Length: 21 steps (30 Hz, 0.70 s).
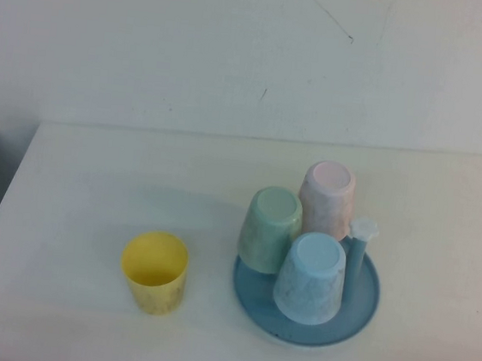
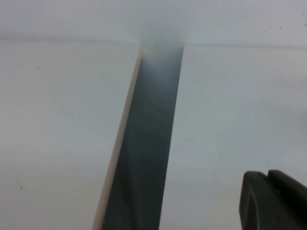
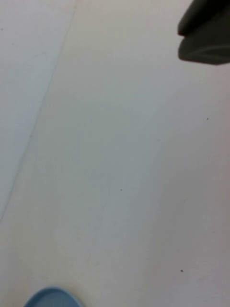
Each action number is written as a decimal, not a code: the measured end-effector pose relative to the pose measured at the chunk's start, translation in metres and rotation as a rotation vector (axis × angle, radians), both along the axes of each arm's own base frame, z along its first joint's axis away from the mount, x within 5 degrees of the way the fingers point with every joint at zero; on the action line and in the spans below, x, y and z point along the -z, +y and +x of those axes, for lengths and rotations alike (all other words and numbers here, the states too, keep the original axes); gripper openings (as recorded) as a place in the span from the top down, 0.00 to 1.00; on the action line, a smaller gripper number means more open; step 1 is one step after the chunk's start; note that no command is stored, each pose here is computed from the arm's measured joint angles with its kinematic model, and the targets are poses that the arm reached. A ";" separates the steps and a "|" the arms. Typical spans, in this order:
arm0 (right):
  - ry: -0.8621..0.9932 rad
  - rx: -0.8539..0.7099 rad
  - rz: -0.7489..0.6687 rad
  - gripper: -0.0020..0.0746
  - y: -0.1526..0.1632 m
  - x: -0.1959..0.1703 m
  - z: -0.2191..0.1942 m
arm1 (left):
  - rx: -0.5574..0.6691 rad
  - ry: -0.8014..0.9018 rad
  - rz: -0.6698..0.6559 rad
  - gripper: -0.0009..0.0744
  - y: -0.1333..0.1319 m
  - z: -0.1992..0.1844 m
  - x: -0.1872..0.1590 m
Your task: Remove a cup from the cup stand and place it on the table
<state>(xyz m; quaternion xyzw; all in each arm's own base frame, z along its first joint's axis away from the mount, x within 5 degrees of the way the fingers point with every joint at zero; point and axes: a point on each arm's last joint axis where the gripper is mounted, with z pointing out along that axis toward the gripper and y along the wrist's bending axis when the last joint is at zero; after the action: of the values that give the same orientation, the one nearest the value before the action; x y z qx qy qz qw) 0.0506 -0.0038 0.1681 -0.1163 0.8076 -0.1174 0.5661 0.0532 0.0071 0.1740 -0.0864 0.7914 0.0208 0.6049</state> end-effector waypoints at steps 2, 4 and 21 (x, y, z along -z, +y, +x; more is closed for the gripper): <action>0.000 0.000 0.000 0.95 0.000 0.000 0.000 | -0.010 0.010 0.013 0.99 0.001 0.000 0.001; 0.000 0.000 0.000 0.95 0.000 0.000 0.000 | -0.008 0.014 0.021 0.99 0.001 0.000 0.000; 0.000 0.000 0.000 0.95 0.000 0.000 0.000 | 0.061 0.014 0.011 0.99 -0.003 0.000 0.001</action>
<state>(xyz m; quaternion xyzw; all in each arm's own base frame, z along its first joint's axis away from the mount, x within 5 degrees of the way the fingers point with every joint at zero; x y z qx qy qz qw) 0.0506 -0.0038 0.1681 -0.1163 0.8076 -0.1174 0.5661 0.0531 0.0039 0.1733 -0.0589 0.7976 0.0075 0.6002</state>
